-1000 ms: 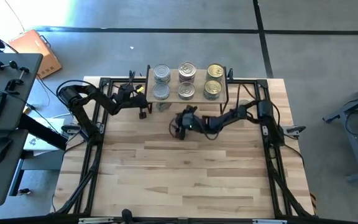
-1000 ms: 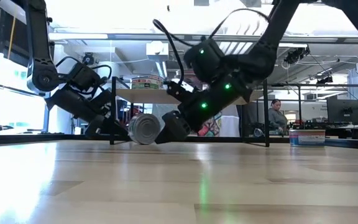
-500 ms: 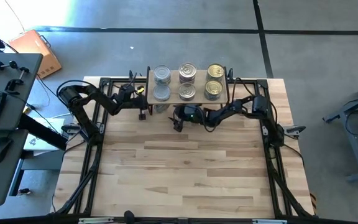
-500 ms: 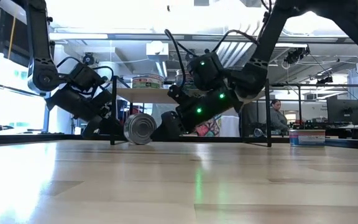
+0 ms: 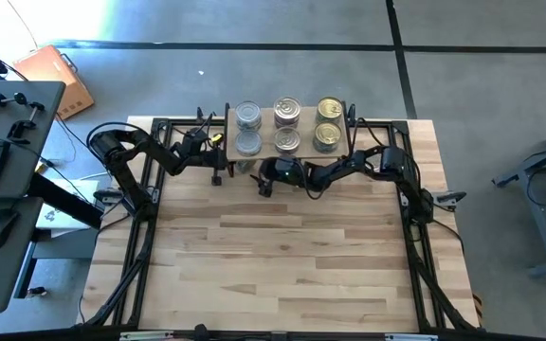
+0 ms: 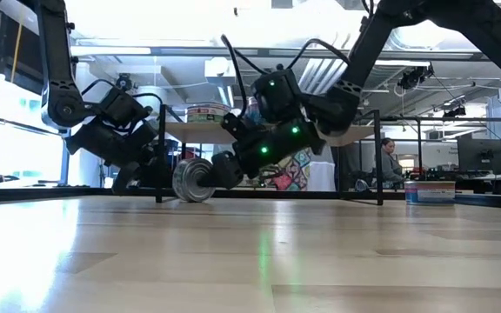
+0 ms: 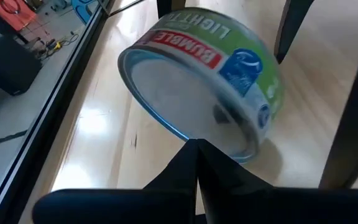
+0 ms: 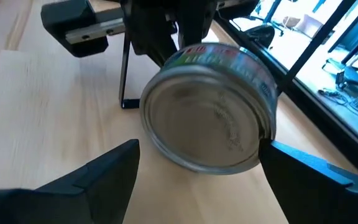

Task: Stack canned seafood by type on shelf
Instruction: Stack the green white tuna can on top of the other green white tuna can on the shelf

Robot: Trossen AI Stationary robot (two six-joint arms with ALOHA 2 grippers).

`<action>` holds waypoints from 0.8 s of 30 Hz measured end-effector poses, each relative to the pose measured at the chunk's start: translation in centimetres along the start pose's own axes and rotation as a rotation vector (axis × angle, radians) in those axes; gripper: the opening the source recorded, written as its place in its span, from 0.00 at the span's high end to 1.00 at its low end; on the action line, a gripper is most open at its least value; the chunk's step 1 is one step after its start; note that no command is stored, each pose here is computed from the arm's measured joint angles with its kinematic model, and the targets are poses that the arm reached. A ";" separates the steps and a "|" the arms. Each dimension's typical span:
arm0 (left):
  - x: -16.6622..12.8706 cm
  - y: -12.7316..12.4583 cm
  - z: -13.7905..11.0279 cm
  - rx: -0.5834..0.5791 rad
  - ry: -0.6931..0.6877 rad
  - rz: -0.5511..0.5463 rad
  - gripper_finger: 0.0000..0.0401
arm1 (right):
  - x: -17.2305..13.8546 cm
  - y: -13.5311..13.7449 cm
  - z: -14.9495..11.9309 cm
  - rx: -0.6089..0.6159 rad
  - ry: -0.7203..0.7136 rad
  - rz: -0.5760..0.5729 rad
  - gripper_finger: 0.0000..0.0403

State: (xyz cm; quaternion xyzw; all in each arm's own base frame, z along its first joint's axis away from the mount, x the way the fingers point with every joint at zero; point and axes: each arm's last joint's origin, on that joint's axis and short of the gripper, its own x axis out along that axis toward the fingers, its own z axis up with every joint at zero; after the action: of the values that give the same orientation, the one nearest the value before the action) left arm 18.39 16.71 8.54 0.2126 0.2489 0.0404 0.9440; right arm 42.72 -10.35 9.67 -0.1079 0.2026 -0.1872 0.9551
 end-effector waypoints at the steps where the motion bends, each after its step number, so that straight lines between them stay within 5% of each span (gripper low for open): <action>1: 0.0 0.0 0.0 0.000 0.000 0.001 1.00 | 0.0 0.0 0.1 -0.004 -0.003 -0.001 0.20; 17: 0.0 0.0 0.1 0.005 -0.028 -0.017 1.00 | -0.4 2.6 0.8 -0.126 -0.030 0.118 0.20; 24: 0.0 0.0 0.2 0.020 -0.053 -0.038 1.00 | -0.8 3.6 0.9 -0.126 0.019 0.000 0.20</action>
State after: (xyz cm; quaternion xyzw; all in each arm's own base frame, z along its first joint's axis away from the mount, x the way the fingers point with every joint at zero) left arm 18.48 16.61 8.70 0.2180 0.2282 0.0143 0.9488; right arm 43.56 -6.62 9.69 -0.1659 0.2230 -0.1749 0.9445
